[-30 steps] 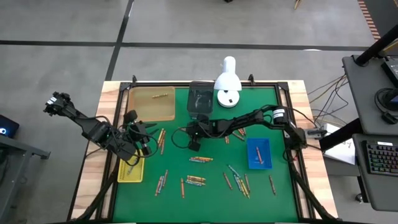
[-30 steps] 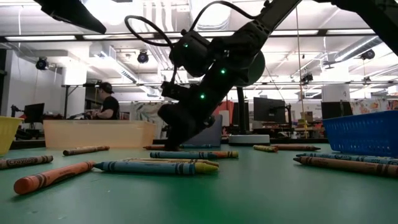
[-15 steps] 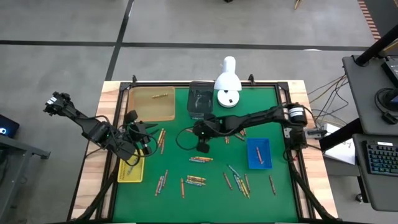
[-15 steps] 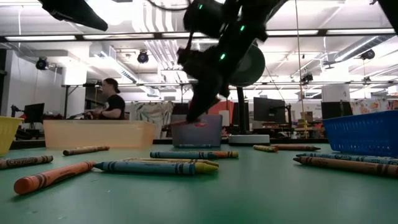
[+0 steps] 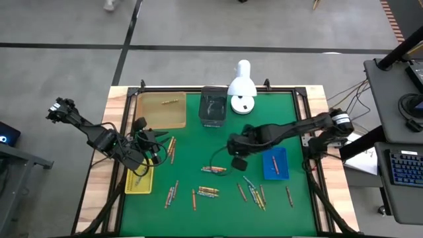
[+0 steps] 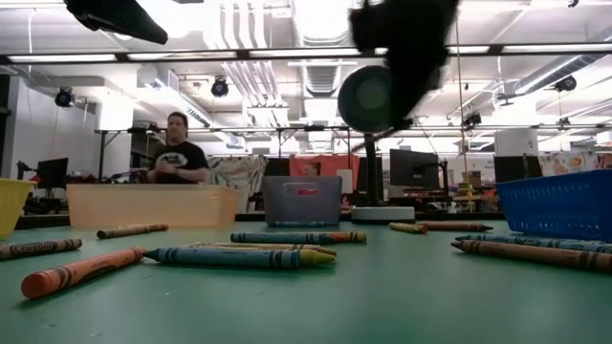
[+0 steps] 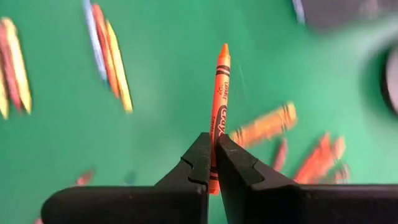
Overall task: Sort crayons
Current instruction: Put the orange crayon into the blue bin
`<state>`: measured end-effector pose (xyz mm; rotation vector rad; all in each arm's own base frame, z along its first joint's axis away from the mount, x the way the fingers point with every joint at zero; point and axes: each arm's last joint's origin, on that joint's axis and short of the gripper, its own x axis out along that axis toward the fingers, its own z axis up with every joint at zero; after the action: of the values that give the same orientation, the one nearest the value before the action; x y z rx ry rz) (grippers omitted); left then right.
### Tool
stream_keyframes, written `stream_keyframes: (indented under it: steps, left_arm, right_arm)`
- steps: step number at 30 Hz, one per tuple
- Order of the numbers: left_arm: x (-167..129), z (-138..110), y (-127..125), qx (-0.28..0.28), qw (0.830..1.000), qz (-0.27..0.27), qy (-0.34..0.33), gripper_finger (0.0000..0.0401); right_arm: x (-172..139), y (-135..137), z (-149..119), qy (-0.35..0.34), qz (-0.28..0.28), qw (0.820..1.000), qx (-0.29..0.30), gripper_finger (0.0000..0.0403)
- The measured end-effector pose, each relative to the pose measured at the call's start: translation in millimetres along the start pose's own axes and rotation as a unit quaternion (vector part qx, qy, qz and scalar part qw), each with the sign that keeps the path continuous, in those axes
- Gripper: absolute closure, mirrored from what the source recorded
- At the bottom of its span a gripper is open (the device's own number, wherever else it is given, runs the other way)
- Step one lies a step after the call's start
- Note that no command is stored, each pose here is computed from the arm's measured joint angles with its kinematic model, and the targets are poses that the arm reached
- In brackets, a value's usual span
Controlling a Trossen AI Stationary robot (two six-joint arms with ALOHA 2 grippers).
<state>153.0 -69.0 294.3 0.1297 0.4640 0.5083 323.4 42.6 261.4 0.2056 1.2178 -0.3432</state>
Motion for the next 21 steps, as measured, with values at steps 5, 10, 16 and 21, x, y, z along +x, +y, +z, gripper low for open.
stream_keyframes:
  steps: [5,10,16,21]
  left_arm:
    - [0,0,0,0.001,1.000,0.000,-0.001,0.0317]
    - [0,2,0,0.019,1.000,0.003,-0.009,0.0317]
    - [0,6,-2,0.021,0.999,0.006,-0.025,0.0317]
    - [0,7,-3,0.026,0.999,0.005,-0.028,0.0317]
  right_arm:
    - [-25,6,-34,0.071,-0.041,0.996,0.029,0.0391]
    - [-51,9,-59,0.095,-0.048,0.992,0.067,0.0390]
    - [-64,12,-86,0.106,-0.026,0.983,0.150,0.0390]
    - [-53,9,-111,0.147,-0.044,0.965,0.211,0.0390]
